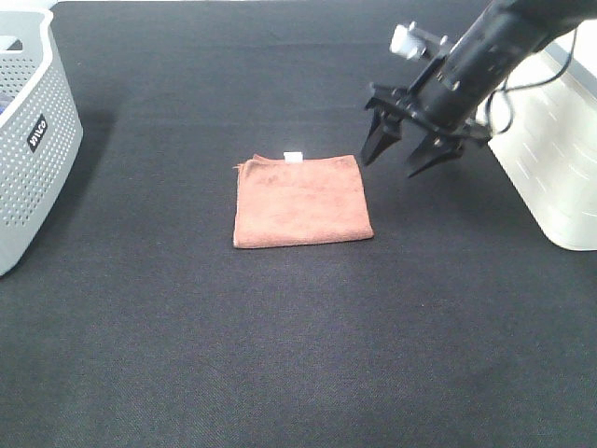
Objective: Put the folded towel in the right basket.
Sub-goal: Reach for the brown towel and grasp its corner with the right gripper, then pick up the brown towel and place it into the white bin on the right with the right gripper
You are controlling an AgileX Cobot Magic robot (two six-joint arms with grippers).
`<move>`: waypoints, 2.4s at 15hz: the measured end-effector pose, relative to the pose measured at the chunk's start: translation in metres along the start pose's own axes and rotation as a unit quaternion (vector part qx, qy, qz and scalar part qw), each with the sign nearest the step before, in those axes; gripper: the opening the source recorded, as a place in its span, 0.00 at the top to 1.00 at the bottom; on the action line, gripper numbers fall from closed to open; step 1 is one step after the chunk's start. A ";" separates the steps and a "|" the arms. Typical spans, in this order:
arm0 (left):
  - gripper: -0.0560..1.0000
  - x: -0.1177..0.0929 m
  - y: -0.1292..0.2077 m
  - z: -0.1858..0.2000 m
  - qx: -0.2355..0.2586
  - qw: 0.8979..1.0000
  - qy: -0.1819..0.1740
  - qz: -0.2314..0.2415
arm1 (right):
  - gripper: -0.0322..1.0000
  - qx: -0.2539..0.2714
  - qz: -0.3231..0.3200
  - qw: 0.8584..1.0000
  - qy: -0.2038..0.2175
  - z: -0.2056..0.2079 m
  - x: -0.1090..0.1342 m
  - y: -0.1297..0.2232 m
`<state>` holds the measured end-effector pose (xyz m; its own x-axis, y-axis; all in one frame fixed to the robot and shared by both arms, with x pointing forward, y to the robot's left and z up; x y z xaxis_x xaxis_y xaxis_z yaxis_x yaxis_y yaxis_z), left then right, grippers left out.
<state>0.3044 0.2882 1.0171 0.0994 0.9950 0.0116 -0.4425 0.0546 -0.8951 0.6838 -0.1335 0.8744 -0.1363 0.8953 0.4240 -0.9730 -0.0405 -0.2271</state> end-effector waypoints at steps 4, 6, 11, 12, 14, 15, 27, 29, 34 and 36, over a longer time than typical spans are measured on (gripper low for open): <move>0.12 0.000 0.000 0.000 0.000 1.000 0.000 0.000 | 0.36 0.017 -0.003 1.000 -0.005 -0.034 -0.011 -0.006; 0.12 0.000 0.000 0.000 0.000 1.000 0.000 0.000 | 0.36 0.022 -0.002 1.000 -0.014 -0.044 -0.012 -0.006; 0.12 0.000 0.000 0.000 0.000 1.000 0.000 0.000 | 0.36 0.026 -0.006 0.999 -0.031 -0.071 -0.018 -0.005; 0.12 0.000 0.000 0.000 0.000 1.000 0.000 0.000 | 0.36 0.025 0.000 0.999 -0.034 -0.071 -0.017 -0.005; 0.12 0.000 0.000 0.000 0.000 1.000 0.000 0.000 | 0.46 0.022 0.007 0.999 -0.046 -0.077 -0.011 -0.004; 0.12 0.000 0.000 0.000 0.000 1.000 0.000 0.000 | 0.53 0.020 0.015 0.999 -0.045 -0.080 -0.007 -0.004; 0.12 0.000 0.000 0.000 0.000 1.000 0.000 0.000 | 0.96 0.039 0.040 0.996 -0.066 -0.051 0.024 -0.024; 0.12 0.000 0.000 0.000 0.000 1.000 0.000 0.000 | 0.96 0.045 0.055 0.996 -0.058 -0.032 0.031 -0.031; 0.12 0.000 0.000 0.000 0.000 1.000 0.000 0.000 | 0.96 -0.004 0.083 0.997 -0.005 0.042 0.048 -0.053; 0.12 0.000 0.000 0.000 0.000 1.000 0.000 0.000 | 0.96 -0.049 0.105 0.993 0.023 0.087 0.057 -0.061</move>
<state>0.3044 0.2882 1.0171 0.0994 0.9950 0.0116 -0.4425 0.0546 -0.8951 0.7189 -0.1188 0.9889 -0.3227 0.8911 0.3191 -0.9012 -0.1862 -0.3914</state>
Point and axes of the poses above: a point on each arm's last joint axis where the gripper is mounted, z pointing back along that axis away from the gripper, x along the wrist's bending axis when the last joint is at zero, y = z × x, the point moved 8 cm from there along -z, pointing out along that axis toward the gripper, and after that the axes turned 2 degrees about -z, right-handed, at the moved point
